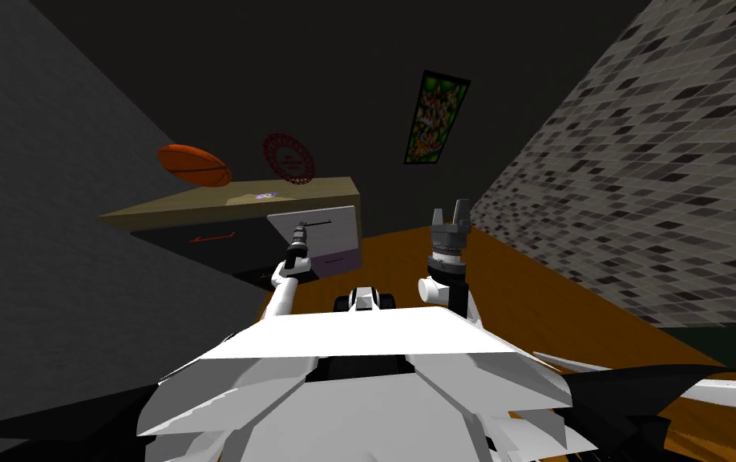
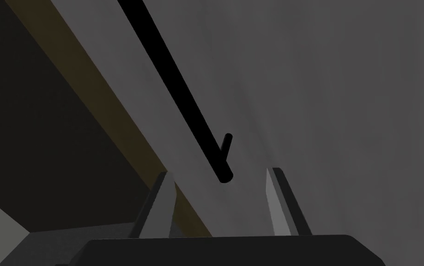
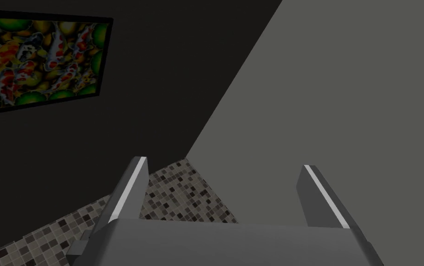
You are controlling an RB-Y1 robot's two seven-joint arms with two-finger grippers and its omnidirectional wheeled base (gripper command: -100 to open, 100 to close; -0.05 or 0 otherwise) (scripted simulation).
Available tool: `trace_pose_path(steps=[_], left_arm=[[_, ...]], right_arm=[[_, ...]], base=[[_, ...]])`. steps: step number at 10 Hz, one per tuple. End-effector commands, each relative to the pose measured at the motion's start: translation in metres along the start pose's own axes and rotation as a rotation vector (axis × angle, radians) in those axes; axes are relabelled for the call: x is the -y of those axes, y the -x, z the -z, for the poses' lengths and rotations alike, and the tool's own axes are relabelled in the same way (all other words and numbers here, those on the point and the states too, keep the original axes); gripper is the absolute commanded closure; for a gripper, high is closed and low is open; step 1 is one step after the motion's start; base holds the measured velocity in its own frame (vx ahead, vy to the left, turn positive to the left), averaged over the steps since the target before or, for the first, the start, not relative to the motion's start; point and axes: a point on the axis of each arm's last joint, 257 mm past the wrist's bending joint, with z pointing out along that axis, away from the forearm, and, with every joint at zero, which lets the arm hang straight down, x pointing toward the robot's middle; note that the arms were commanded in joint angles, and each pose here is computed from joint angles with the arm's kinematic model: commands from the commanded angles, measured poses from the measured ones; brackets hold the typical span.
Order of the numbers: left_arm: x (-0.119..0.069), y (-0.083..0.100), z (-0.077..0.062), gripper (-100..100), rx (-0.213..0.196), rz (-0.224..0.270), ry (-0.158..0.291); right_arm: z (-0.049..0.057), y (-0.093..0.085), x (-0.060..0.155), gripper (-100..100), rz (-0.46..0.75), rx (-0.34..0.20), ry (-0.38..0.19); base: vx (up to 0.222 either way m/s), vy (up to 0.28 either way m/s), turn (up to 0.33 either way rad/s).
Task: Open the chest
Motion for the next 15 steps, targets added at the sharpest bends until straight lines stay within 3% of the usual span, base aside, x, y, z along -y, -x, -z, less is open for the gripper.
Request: trace_pose_path(steps=[1, 2, 3, 4, 5, 6, 7, 8, 9, 11, 12, 13, 14, 15], left_arm=[[0.006, -0.019, 0.014, 100, -0.046, -0.007, -0.016], [0.005, -0.032, 0.026, 100, -0.079, -0.007, -0.016], [0.013, -0.032, 0.025, 100, -0.079, -0.008, -0.032], [0.014, -0.046, 0.039, 100, -0.114, -0.006, -0.035], [0.019, -0.046, 0.038, 100, -0.112, -0.006, -0.045], [0.02, -0.062, 0.051, 100, -0.149, 0.0, -0.046], [0.025, -0.06, 0.051, 100, -0.146, 0.0, -0.057], [0.025, -0.077, 0.064, 100, -0.183, 0.009, -0.055], [0.032, -0.075, 0.064, 100, -0.179, 0.009, -0.069], [0.041, -0.099, 0.093, 100, -0.235, 0.033, -0.078], [0.047, -0.103, 0.094, 100, -0.243, 0.037, -0.09], [0.051, -0.116, 0.109, 100, -0.273, 0.053, -0.091], [0.056, -0.117, 0.109, 100, -0.274, 0.056, -0.1], [0.06, -0.131, 0.125, 100, -0.306, 0.076, -0.098]], right_arm=[[0.0, 0.0, 0.0, 0, 0.0, 0.0, 0.0], [0.0, 0.0, 0.0, 0, 0.0, 0.0, 0.0], [0.0, 0.0, 0.0, 0, 0.0, 0.0, 0.0], [0.0, 0.0, 0.0, 0, 0.0, 0.0, 0.0], [0.0, 0.0, 0.0, 0, 0.0, 0.0, 0.0], [0.0, 0.0, 0.0, 0, 0.0, 0.0, 0.0], [0.0, 0.0, 0.0, 0, 0.0, 0.0, 0.0], [0.0, 0.0, 0.0, 0, 0.0, 0.0, 0.0], [0.0, 0.0, 0.0, 0, 0.0, 0.0, 0.0], [0.0, 0.0, 0.0, 0, 0.0, 0.0, 0.0], [0.0, 0.0, 0.0, 0, 0.0, 0.0, 0.0], [0.0, 0.0, 0.0, 0, 0.0, 0.0, 0.0], [0.0, 0.0, 0.0, 0, 0.0, 0.0, 0.0], [0.0, 0.0, 0.0, 0, 0.0, 0.0, 0.0]], base=[[0.141, -0.006, 0.048], [0.13, 0.008, 0.168], [0.09, 0.007, 0.13], [0.091, 0.001, 0.247], [0.073, -0.009, 0.11], [0.085, -0.006, 0.214], [0.077, -0.006, 0.123], [0.095, -0.003, 0.267], [0.081, -0.008, 0.116], [0.122, -0.014, 0.289], [0.107, -0.029, 0.125], [0.094, -0.012, 0.181], [0.073, -0.008, 0.134], [0.102, -0.01, 0.249]])
